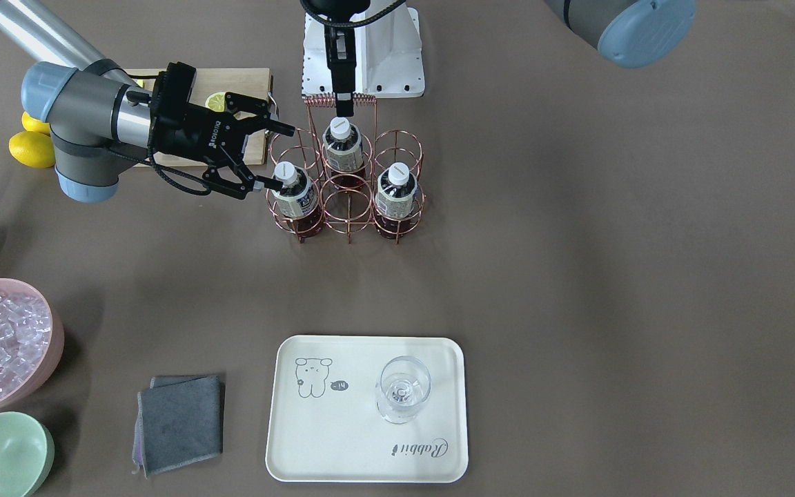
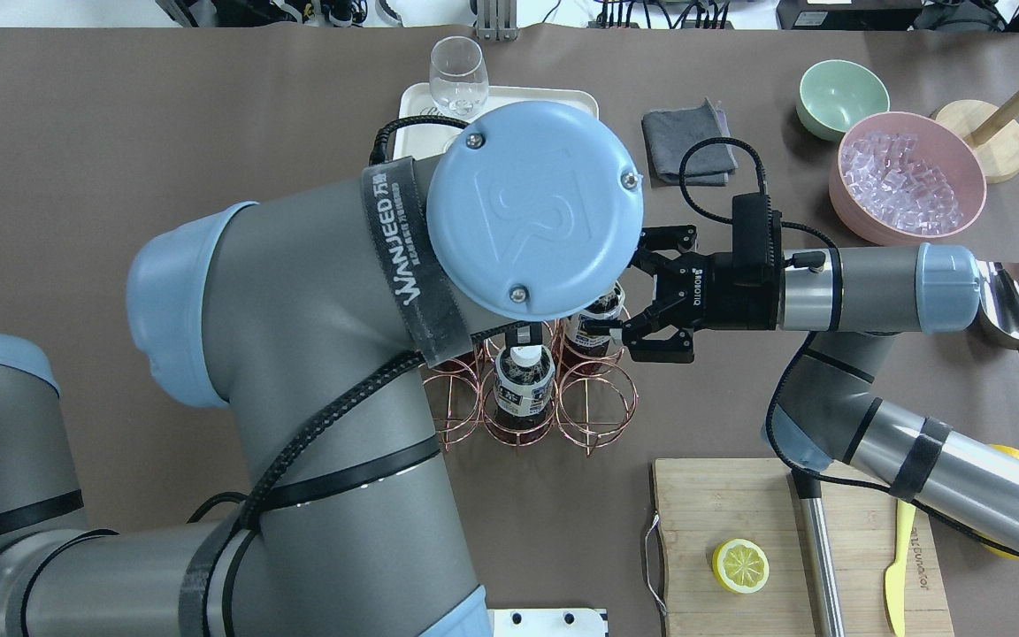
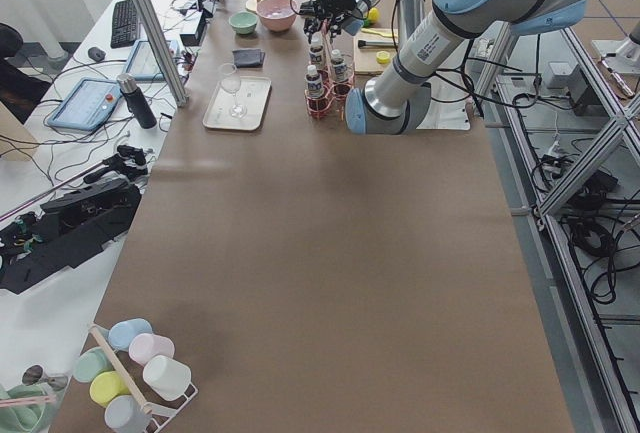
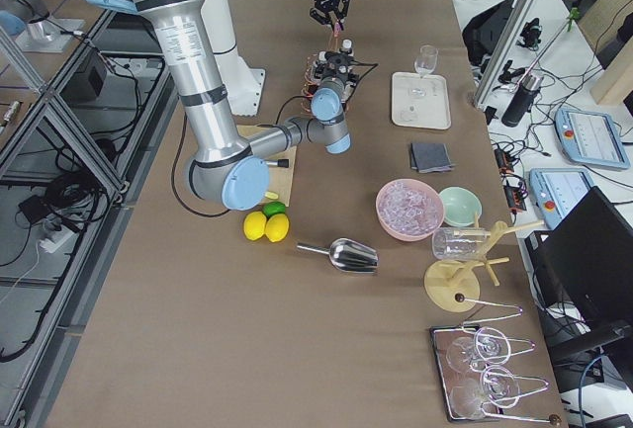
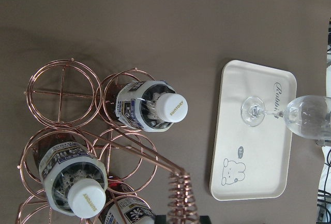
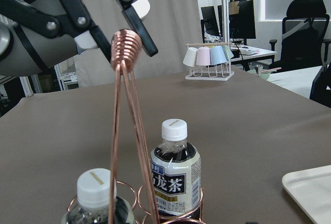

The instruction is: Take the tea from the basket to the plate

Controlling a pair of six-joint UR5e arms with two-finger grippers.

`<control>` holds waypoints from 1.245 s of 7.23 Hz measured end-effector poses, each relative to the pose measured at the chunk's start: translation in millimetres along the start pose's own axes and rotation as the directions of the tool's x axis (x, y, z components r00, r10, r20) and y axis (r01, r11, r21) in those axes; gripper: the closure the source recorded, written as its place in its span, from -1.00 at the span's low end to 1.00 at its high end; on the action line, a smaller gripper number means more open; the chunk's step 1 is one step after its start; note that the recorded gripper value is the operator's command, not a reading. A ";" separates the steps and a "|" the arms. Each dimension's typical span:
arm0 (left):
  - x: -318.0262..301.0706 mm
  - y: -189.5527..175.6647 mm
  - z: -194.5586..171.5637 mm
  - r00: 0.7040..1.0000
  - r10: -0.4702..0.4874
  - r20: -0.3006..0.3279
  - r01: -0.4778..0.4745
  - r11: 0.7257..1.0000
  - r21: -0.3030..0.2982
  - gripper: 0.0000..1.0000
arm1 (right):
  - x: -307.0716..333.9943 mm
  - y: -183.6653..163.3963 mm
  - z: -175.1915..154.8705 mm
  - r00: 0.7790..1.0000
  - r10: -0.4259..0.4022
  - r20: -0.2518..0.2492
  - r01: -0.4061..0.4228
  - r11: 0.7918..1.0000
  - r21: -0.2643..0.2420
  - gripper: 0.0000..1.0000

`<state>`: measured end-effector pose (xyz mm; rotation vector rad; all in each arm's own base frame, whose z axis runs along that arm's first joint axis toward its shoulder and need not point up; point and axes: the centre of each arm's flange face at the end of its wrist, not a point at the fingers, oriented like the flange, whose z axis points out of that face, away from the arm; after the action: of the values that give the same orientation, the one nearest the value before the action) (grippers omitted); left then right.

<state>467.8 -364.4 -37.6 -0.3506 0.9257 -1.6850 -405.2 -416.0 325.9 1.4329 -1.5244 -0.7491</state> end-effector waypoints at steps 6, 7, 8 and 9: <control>0.3 -0.7 0.3 1.000 0.000 -0.002 0.000 1.000 0.001 1.00 | 3.1 -24.3 -12.9 1.000 -0.027 -0.011 0.027 0.999 0.036 1.00; 0.6 -0.9 0.1 1.000 -0.001 -0.002 0.001 1.000 0.002 1.00 | 3.2 -43.5 -20.9 0.999 -0.033 -0.018 0.034 0.998 0.059 1.00; 1.4 -1.4 -0.9 1.000 -0.002 -0.004 0.002 1.000 0.001 1.00 | 1.7 -67.0 -28.9 0.999 -0.038 -0.029 0.040 0.997 0.073 1.00; 3.2 -2.3 -2.8 1.000 -0.004 -0.006 0.004 1.000 -0.001 1.00 | 4.9 -97.3 -39.3 0.998 -0.039 -0.053 0.043 0.996 0.082 1.00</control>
<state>463.3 -366.0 -38.4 -0.3484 0.9309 -1.6900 -326.8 -429.8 257.5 1.5381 -1.5056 -0.6748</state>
